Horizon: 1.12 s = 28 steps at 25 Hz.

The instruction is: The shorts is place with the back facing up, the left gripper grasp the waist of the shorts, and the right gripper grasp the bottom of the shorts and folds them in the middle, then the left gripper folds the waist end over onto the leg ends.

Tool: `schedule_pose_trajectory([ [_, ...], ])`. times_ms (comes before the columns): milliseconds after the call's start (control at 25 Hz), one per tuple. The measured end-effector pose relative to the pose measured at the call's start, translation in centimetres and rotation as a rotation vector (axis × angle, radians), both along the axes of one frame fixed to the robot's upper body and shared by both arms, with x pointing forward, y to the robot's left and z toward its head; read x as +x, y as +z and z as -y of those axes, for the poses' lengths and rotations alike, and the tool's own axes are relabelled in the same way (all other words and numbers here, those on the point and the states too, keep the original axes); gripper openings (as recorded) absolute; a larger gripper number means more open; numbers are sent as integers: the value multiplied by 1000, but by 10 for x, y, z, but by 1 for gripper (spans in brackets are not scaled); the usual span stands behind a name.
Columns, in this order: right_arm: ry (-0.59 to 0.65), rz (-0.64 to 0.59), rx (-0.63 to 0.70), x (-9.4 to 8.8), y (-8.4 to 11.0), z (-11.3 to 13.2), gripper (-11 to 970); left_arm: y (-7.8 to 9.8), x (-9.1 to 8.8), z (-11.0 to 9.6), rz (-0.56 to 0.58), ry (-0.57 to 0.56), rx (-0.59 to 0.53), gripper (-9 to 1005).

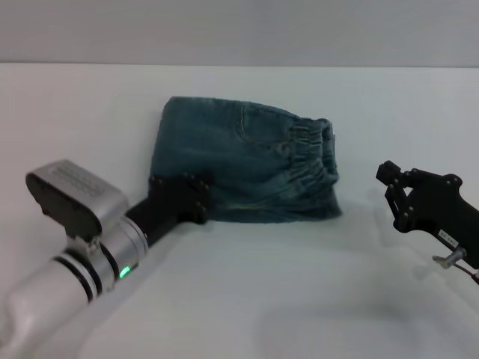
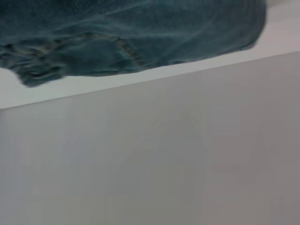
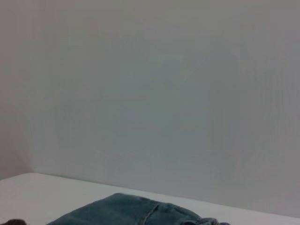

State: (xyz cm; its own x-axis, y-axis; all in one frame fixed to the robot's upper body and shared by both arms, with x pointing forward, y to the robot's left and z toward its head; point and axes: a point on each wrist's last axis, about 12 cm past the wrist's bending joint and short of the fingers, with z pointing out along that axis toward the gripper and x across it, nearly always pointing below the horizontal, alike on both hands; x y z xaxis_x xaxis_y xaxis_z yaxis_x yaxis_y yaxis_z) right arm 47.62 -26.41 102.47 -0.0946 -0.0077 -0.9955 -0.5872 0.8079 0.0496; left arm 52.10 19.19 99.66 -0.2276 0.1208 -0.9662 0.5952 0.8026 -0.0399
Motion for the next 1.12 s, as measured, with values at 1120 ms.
schedule_pose_trajectory([
  [1120,-471,-32,-15,-8,-17,74,328,21,-11,-86,303,423,-48,240],
])
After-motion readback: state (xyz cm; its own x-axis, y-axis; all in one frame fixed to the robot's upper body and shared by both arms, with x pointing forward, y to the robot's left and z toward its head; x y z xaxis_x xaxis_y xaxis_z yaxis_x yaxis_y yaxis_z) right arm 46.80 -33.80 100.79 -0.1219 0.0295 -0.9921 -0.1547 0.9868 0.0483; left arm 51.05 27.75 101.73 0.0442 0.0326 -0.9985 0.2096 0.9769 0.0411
